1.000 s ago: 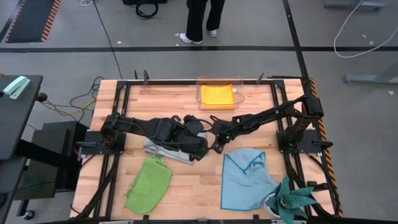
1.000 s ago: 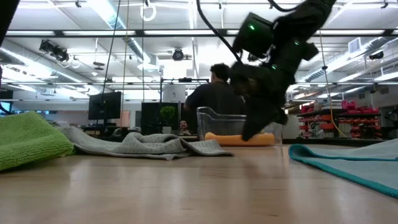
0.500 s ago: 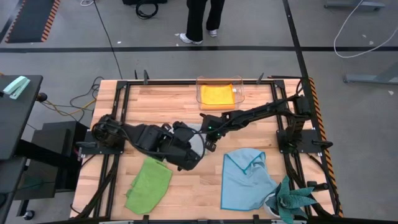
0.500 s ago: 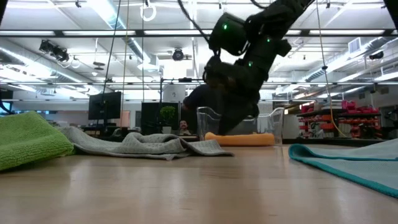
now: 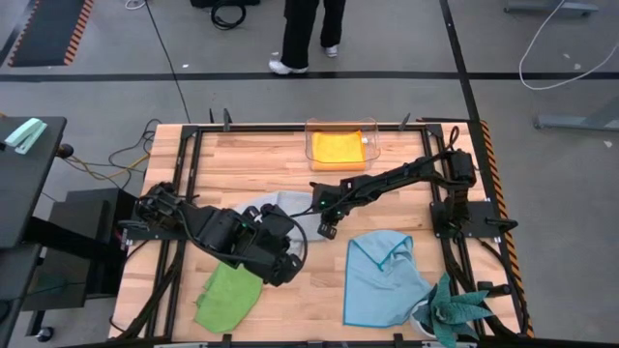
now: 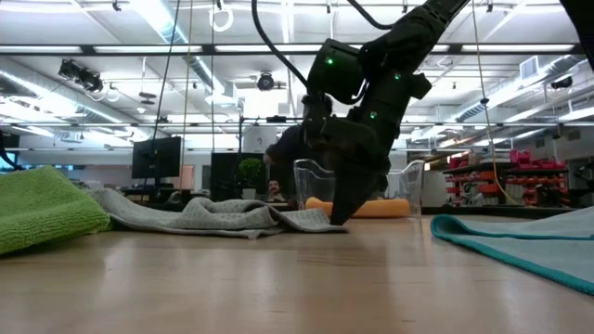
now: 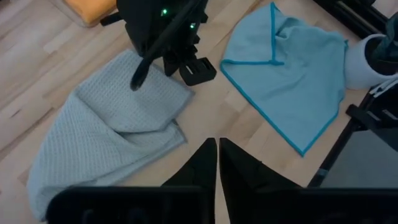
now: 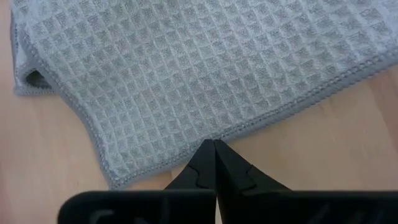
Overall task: Fold microfiber towels
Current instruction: Fold the gray microfiber cloth
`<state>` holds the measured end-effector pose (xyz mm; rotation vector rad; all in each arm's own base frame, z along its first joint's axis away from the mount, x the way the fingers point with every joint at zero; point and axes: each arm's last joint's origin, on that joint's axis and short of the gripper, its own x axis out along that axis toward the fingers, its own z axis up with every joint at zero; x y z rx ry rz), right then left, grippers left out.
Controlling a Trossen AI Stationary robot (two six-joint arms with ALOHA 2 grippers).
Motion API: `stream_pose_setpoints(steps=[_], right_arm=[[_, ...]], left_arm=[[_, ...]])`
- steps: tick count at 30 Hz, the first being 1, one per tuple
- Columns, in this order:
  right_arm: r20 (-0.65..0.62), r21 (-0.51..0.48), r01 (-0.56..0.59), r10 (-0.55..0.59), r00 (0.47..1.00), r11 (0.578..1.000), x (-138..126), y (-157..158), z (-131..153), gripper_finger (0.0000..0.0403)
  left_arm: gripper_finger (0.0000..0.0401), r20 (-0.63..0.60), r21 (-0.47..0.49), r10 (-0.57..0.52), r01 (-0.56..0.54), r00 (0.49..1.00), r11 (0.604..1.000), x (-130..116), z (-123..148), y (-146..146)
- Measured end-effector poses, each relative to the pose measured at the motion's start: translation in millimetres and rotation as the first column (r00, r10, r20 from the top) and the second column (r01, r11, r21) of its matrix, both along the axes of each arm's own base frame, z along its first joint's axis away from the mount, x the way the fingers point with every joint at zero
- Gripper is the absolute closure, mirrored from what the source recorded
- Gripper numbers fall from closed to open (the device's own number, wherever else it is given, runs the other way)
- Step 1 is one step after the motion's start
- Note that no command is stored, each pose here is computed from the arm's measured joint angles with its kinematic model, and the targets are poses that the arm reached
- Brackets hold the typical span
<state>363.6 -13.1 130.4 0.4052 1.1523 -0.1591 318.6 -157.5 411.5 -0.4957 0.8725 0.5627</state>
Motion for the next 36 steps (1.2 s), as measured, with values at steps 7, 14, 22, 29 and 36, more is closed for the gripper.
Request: stream_pose_setpoints(steps=[7, 14, 22, 29, 36], right_arm=[[-0.121, -0.059, -0.046, 0.038, 0.992, 0.997, -11.7, -5.6, -2.7, 0.0403], [-0.199, -0.112, -0.033, 0.010, 0.980, 0.993, -24.0, -11.5, 4.7, 0.0403], [-0.373, -0.238, 0.004, -0.095, 0.923, 0.971, -49.0, -35.5, 10.5, 0.0403], [-0.412, -0.226, 0.046, -0.138, 0.901, 0.973, -59.1, -51.5, 11.6, 0.0402], [-0.371, -0.196, 0.061, -0.131, 0.920, 0.979, -65.4, -53.7, 30.3, 0.0399]], left_arm=[[0.0390, 0.002, -0.004, 0.006, -0.006, 1.000, 1.000, -0.1, 0.0, -0.2], [0.0378, 0.002, -0.003, 0.005, -0.005, 1.000, 1.000, 0.0, -0.1, -0.2], [0.0391, 0.001, 0.005, 0.000, 0.000, 1.000, 1.000, 0.1, -0.1, -0.1], [0.0378, 0.009, 0.032, -0.007, 0.006, 1.000, 0.999, -0.6, 0.2, -1.2], [0.0378, 0.004, 0.058, -0.028, 0.028, 1.000, 0.998, -0.5, 0.2, -1.2]])
